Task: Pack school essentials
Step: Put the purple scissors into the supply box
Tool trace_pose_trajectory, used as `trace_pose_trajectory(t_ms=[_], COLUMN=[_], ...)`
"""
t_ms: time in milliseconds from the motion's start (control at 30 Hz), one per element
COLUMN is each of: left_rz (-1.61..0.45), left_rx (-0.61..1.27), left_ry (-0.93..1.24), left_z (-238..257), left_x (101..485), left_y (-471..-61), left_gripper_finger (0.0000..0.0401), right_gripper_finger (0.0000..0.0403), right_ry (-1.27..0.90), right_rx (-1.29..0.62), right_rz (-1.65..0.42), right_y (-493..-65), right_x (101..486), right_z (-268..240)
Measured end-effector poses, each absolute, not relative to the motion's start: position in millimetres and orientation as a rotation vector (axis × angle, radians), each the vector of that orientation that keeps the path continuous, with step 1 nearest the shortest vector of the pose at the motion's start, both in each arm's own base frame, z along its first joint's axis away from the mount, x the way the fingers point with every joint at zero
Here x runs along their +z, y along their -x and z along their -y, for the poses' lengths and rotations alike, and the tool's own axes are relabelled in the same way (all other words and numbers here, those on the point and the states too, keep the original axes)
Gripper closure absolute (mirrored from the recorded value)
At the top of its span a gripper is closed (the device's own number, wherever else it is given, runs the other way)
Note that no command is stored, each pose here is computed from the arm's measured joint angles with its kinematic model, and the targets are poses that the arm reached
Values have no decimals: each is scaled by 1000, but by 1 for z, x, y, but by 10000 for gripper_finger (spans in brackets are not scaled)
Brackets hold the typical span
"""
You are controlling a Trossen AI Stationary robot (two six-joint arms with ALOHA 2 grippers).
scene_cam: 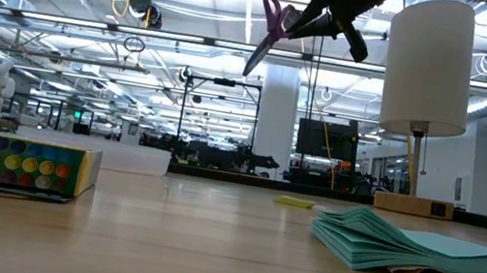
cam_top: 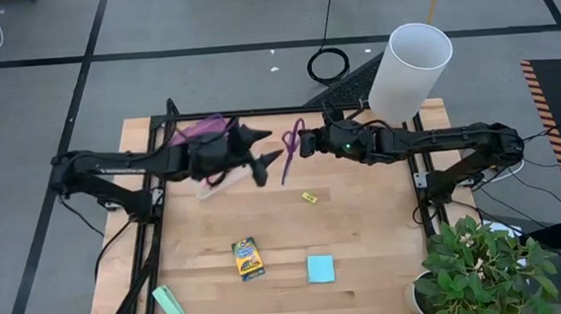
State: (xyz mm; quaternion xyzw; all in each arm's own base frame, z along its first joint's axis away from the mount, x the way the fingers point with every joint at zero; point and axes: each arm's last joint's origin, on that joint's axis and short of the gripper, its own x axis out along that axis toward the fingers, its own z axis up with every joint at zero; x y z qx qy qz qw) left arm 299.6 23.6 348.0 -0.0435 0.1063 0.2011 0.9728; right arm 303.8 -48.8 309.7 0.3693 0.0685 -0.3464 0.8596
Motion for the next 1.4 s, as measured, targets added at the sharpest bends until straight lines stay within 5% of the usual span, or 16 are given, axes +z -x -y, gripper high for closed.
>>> trace_pose_trajectory(t_ms=[367, 833, 967, 1233, 1400], left_rz=[-290, -304, -305, -363, -394], left_rx=[360, 318, 322, 358, 330], left_ry=[136, 167, 163, 171, 187], left_z=[-57, -59, -61, -67, -70], left_x=[342, 341, 341, 339, 344], left_y=[-325, -324, -323, -315, -303], left_gripper_finger=[197, 369, 374, 347, 371], right_gripper_finger=[389, 388, 380, 270, 182], right_ry=[-760, -731, -687, -714, -723], right_rx=[-711, -707, -698, -628, -609], right_rz=[-111, -124, -134, -174, -246], right_y=[-305, -305, -306, -300, -293], right_x=[313, 313, 314, 317, 316], right_z=[49, 49, 49, 48, 47])
